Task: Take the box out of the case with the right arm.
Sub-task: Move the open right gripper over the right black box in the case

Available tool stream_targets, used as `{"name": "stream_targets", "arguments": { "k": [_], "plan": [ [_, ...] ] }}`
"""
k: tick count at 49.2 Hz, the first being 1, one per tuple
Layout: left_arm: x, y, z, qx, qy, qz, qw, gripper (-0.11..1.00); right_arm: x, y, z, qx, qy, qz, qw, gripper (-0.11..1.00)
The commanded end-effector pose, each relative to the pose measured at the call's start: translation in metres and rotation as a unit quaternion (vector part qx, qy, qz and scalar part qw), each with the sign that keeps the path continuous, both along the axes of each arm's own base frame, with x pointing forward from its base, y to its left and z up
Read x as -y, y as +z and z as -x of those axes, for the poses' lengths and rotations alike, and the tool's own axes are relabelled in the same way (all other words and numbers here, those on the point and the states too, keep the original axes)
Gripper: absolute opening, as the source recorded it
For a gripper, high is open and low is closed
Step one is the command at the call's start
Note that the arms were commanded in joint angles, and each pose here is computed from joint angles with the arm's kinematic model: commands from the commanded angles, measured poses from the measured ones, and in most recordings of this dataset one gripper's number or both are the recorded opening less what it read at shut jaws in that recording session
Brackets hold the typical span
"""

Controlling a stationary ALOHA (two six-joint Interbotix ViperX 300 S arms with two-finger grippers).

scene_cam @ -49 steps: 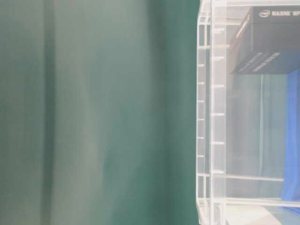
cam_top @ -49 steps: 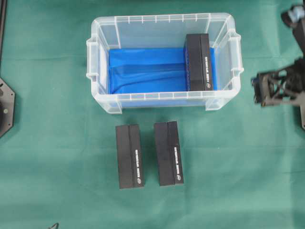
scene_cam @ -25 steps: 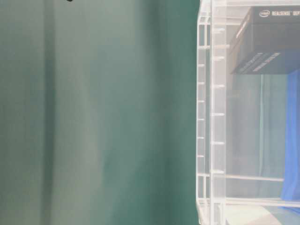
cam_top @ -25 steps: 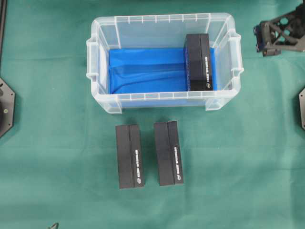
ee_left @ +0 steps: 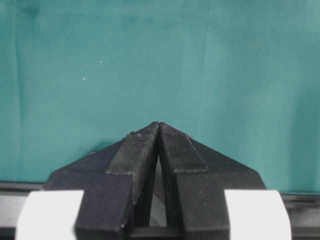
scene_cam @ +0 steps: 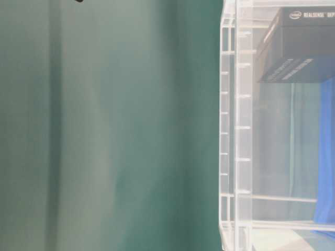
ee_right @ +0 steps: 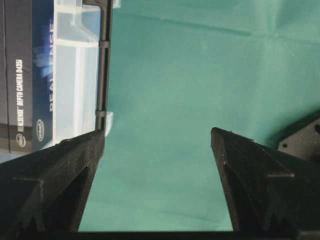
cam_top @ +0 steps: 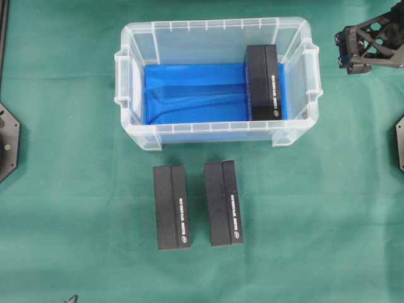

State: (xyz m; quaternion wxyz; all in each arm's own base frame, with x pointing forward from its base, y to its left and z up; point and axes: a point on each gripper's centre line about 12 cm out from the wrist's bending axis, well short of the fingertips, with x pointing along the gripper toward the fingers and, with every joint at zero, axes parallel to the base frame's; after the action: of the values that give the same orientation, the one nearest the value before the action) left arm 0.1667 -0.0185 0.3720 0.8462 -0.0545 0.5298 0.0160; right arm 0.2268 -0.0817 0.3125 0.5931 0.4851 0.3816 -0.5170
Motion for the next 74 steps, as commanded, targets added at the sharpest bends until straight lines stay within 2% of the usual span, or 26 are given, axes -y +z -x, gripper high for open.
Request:
{"name": "stream_targets", "arguments": {
  "k": [1, 25, 34, 58, 74],
  "plan": [
    [-0.001, 0.003, -0.001, 0.006, 0.001, -0.001, 1.0000, 0.00, 0.000, 0.005, -0.001, 0.010, 0.000, 0.002, 1.0000, 0.86],
    [-0.001, 0.003, -0.001, 0.006, 0.001, -0.002, 1.0000, 0.00, 0.001, 0.006, -0.002, 0.015, -0.003, 0.002, 0.9999, 0.86],
    [-0.001, 0.003, -0.002, 0.006, 0.001, -0.002, 1.0000, 0.00, 0.003, 0.010, -0.012, 0.033, 0.001, 0.006, 0.9994, 0.86],
    [-0.001, 0.003, -0.002, 0.005, 0.001, -0.002, 1.0000, 0.00, 0.007, 0.011, -0.090, 0.041, 0.033, 0.002, 0.9986, 0.86],
    [-0.001, 0.003, -0.002, 0.006, 0.001, -0.002, 1.0000, 0.00, 0.007, 0.010, -0.129, 0.041, 0.050, -0.004, 0.9979, 0.86]
  ]
}}
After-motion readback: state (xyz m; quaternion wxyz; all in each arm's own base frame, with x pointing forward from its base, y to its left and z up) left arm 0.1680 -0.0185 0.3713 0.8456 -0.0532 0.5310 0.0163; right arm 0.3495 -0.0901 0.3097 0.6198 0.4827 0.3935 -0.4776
